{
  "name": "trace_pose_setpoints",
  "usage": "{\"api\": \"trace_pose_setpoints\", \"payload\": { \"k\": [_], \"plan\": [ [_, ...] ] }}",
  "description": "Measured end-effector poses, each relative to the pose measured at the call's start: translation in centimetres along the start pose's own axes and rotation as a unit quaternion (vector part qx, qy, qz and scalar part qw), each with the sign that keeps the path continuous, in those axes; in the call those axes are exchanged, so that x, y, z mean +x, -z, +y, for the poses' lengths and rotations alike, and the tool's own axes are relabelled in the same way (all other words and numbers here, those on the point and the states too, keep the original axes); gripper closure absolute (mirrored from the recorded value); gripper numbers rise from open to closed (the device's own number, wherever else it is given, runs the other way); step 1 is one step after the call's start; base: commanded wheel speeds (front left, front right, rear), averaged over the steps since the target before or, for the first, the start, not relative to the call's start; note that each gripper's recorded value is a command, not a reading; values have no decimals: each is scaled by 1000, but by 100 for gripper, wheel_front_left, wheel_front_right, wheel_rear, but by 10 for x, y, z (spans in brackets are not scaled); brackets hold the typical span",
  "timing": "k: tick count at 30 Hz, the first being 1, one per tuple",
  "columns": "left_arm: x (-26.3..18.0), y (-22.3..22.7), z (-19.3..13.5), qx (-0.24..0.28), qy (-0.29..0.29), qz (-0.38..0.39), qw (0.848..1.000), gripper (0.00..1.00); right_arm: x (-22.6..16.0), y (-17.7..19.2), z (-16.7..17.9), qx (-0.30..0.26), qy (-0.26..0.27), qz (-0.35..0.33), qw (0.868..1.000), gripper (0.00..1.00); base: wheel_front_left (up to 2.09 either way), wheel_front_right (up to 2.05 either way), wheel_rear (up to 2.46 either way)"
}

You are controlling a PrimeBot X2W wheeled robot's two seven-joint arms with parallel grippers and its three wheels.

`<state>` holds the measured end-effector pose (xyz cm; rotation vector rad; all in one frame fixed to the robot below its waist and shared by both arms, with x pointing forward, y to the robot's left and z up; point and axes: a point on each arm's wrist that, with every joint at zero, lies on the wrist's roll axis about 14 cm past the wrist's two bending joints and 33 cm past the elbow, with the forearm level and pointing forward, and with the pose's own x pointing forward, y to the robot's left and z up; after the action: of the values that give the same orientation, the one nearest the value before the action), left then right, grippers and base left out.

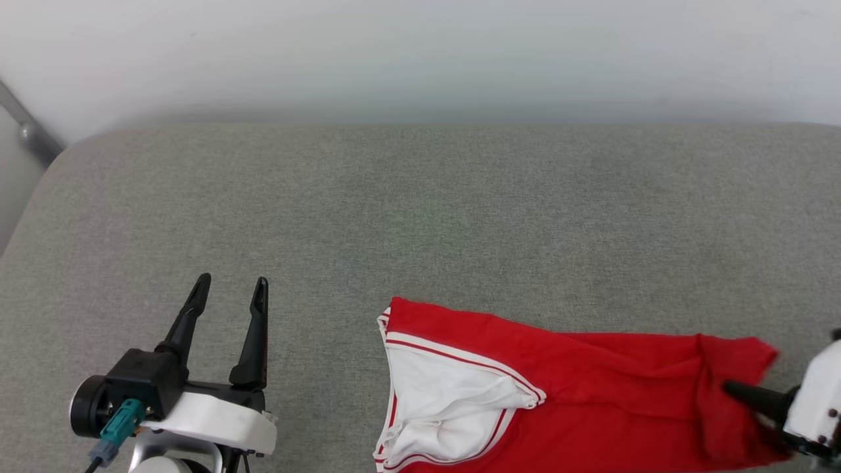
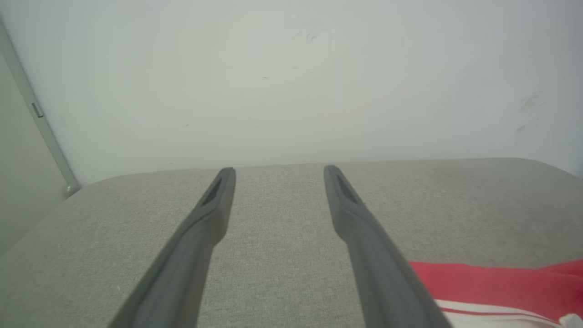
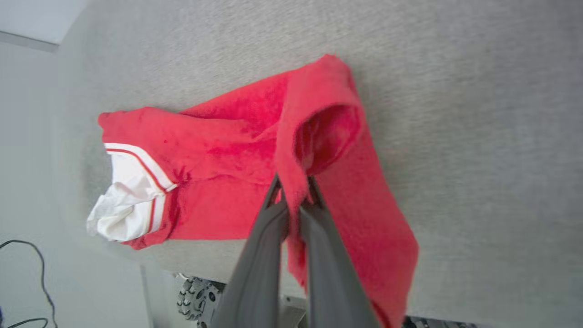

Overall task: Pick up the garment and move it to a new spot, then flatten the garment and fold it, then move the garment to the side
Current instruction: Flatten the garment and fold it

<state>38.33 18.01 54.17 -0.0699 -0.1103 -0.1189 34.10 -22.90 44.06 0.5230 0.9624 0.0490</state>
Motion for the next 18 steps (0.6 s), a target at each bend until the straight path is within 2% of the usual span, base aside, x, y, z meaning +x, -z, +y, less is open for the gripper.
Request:
{"api": "trace_pose_setpoints", "payload": {
  "k": [5, 10, 12, 18],
  "plan": [
    [-3, 2, -2, 0, 2, 6, 1000, 0, 13, 11, 53, 27, -132, 36, 990, 100, 0, 0, 0],
    [-4, 2, -4, -1, 7, 9, 1000, 0, 32, 39, 125, 59, -280, 87, 954, 100, 0, 0, 0],
    [-6, 3, -4, -2, 7, 12, 1000, 0, 36, 49, 150, 62, -318, 104, 940, 100, 0, 0, 0],
    [-10, 2, 1, -1, 0, 12, 1000, 0, 42, 77, 210, 47, -381, 140, 913, 100, 0, 0, 0]
  ]
}}
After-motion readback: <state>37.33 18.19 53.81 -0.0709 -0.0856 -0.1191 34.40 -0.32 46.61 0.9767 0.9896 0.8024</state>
